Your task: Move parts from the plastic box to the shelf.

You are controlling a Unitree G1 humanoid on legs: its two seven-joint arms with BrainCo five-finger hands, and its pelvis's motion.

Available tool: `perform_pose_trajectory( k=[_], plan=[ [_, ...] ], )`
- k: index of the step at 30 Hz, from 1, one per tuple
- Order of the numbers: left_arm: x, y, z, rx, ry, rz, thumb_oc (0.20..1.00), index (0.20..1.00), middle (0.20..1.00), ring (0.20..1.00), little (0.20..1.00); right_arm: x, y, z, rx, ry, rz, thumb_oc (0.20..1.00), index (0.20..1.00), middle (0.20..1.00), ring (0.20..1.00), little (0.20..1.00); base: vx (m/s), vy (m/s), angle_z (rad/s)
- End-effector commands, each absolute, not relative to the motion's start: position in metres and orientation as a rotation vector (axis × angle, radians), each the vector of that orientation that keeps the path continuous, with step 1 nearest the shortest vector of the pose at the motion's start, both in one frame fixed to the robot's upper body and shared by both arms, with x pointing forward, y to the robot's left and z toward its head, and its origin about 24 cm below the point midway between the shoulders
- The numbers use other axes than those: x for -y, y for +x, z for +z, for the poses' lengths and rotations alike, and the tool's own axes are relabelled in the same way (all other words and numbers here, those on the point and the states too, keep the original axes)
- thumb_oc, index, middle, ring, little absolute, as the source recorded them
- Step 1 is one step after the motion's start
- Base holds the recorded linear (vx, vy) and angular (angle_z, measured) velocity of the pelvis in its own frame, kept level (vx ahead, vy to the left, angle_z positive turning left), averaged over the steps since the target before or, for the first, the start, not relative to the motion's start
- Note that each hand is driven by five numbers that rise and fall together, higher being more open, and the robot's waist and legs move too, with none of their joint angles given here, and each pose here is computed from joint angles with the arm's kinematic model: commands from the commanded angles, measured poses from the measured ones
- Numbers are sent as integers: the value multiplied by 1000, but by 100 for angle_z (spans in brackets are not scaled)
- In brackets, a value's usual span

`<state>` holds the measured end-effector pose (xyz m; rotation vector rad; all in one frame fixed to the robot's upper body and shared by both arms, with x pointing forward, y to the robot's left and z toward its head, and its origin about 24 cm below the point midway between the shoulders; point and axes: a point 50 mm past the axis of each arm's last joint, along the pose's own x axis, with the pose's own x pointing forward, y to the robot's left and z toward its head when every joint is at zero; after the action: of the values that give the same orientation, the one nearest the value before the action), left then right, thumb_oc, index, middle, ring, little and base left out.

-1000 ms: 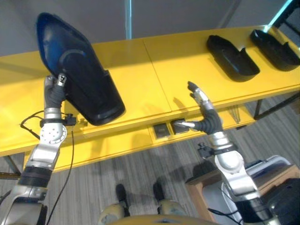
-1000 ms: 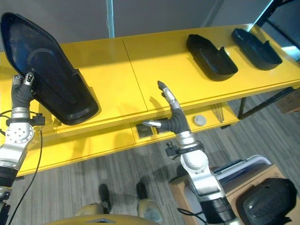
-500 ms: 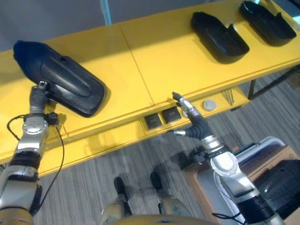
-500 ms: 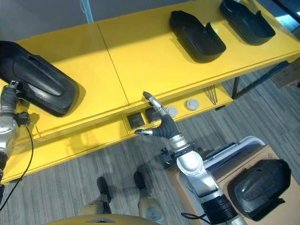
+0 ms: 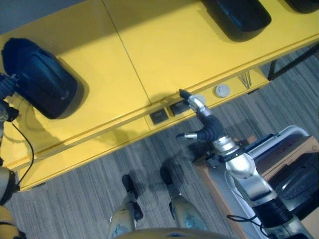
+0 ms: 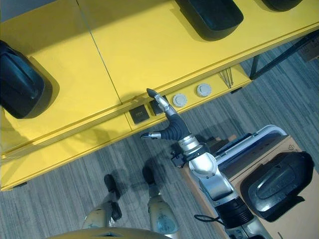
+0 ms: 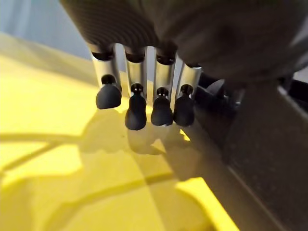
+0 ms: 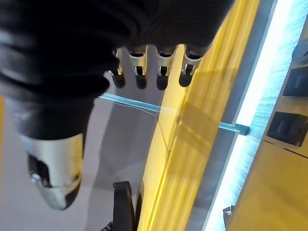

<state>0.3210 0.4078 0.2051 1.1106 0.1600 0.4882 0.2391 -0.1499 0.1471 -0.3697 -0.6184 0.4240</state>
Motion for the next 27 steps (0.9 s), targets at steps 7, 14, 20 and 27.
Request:
perform_pose_trajectory(
  k=[7,14,20,27],
  plan=[
    [-390,334,244,-34,1486,508,200,200,200,200,200,158,223,167,772,-376,427,1000,1000,1000,1000,1000,0,0,0],
    [-388,337,242,-48,1585,507,200,200,200,200,200,161,223,165,768,-379,397,1000,1000,1000,1000,1000,0,0,0],
    [-398,331,240,-106,1701,555,200,200,200,200,200,163,224,162,764,-377,382,1000,1000,1000,1000,1000,0,0,0],
    [-404,327,242,-141,1800,607,1000,1000,1000,1000,1000,163,224,162,764,-375,385,1000,1000,1000,1000,1000,0,0,0]
  ],
)
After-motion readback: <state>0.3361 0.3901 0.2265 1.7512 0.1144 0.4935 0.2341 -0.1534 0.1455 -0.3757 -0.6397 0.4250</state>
